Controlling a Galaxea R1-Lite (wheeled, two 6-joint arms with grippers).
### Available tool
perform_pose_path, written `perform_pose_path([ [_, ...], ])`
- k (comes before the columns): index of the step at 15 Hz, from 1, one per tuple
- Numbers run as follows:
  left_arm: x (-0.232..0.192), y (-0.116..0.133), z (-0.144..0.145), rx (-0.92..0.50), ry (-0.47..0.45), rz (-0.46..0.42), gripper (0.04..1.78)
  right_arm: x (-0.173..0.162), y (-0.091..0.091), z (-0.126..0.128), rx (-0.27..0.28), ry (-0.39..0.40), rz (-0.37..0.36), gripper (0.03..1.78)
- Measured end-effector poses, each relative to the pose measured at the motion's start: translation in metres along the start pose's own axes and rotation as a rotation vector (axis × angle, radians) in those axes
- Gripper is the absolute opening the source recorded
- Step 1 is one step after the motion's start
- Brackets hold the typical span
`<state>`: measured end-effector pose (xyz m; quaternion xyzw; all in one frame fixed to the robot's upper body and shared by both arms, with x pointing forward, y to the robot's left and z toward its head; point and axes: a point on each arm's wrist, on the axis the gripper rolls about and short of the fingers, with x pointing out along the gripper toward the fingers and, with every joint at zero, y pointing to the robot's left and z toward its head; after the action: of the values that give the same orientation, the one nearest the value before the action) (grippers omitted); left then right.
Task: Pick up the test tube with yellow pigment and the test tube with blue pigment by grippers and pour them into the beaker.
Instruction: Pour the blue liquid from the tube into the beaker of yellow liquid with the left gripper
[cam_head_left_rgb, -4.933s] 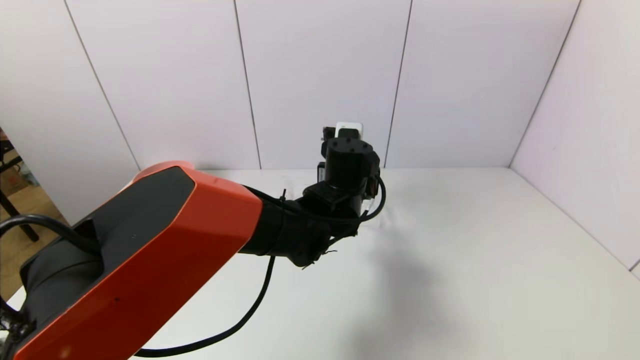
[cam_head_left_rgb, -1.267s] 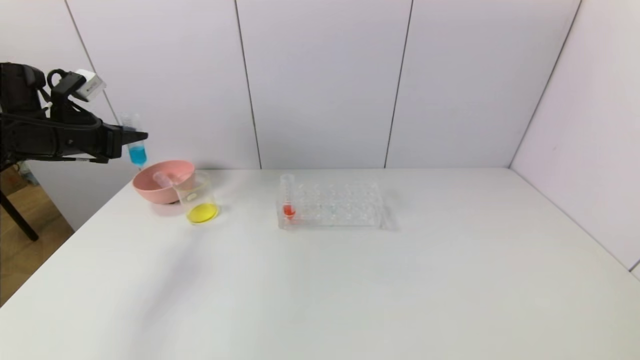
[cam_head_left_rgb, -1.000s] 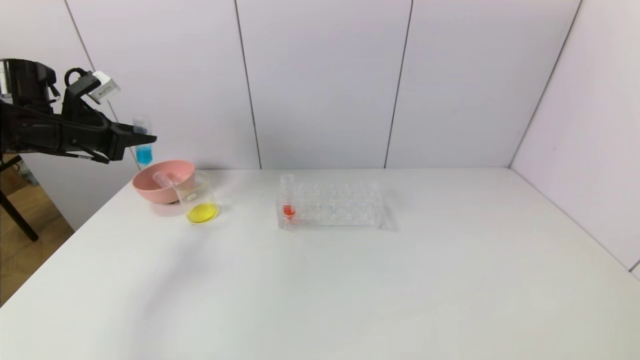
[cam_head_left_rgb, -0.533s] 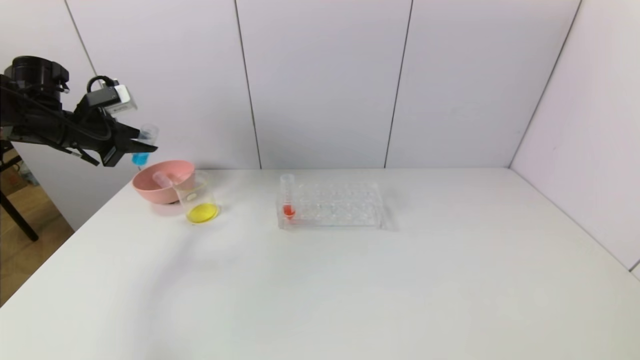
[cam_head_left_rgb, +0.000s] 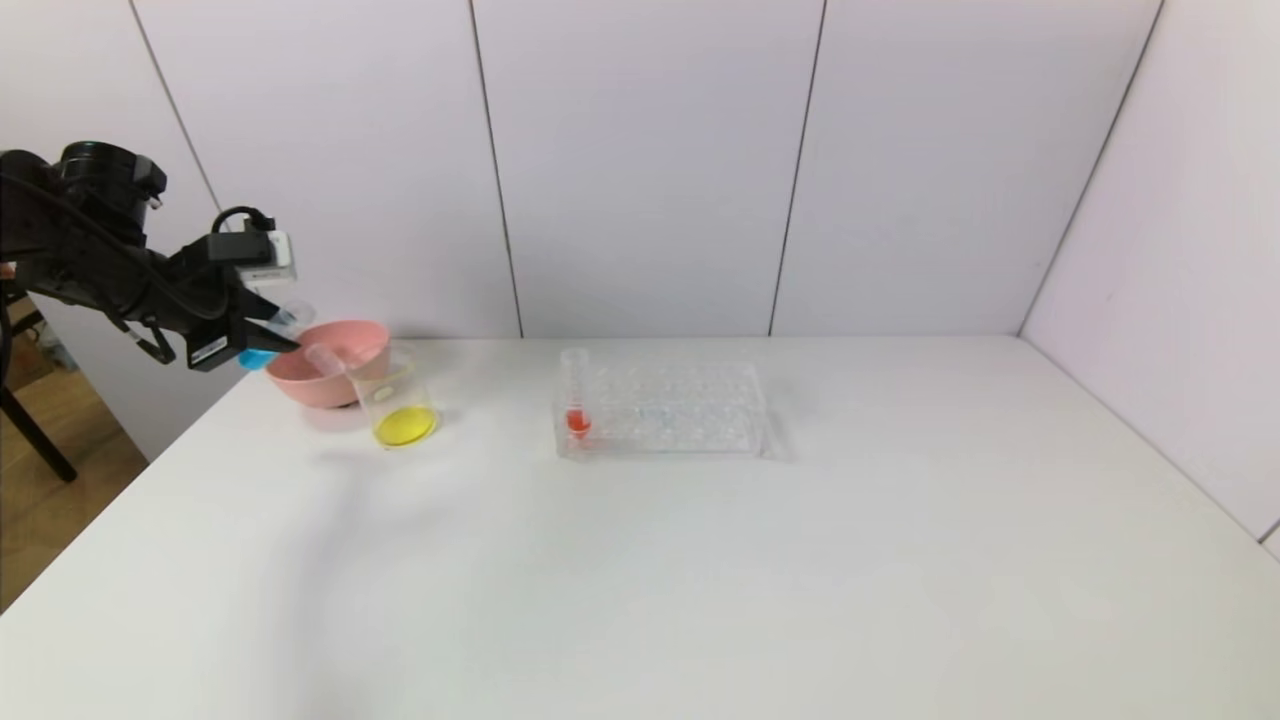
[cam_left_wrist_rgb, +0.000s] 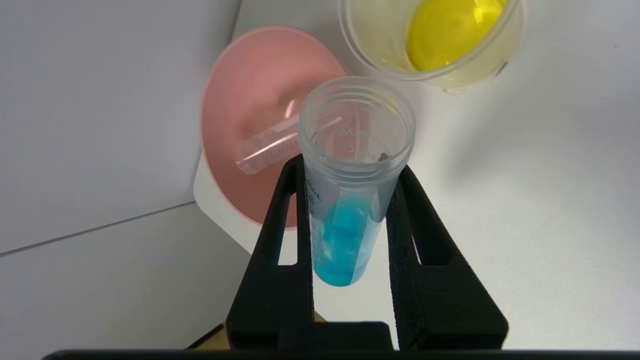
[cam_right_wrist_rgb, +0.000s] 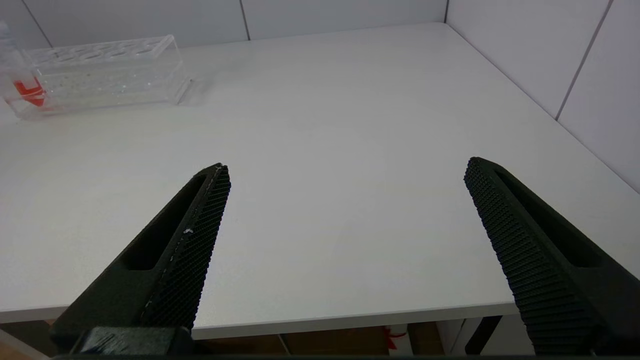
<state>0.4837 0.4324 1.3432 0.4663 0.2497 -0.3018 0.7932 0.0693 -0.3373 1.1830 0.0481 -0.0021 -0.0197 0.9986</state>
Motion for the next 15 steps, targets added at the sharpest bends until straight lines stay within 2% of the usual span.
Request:
perform_pose_path([
  [3, 0.002, -0.002, 0.008, 0.054, 0.070, -0.004, 0.44, 0.000, 0.000, 0.000, 0.000, 0.000, 0.000, 1.71],
  [12, 0.007, -0.004, 0.025, 0.122, 0.084, 0.006, 0.44, 0.000, 0.000, 0.000, 0.000, 0.000, 0.000, 1.71],
  [15, 0.009, -0.003, 0.029, 0.157, 0.140, 0.030, 0.44, 0.000, 0.000, 0.000, 0.000, 0.000, 0.000, 1.71],
])
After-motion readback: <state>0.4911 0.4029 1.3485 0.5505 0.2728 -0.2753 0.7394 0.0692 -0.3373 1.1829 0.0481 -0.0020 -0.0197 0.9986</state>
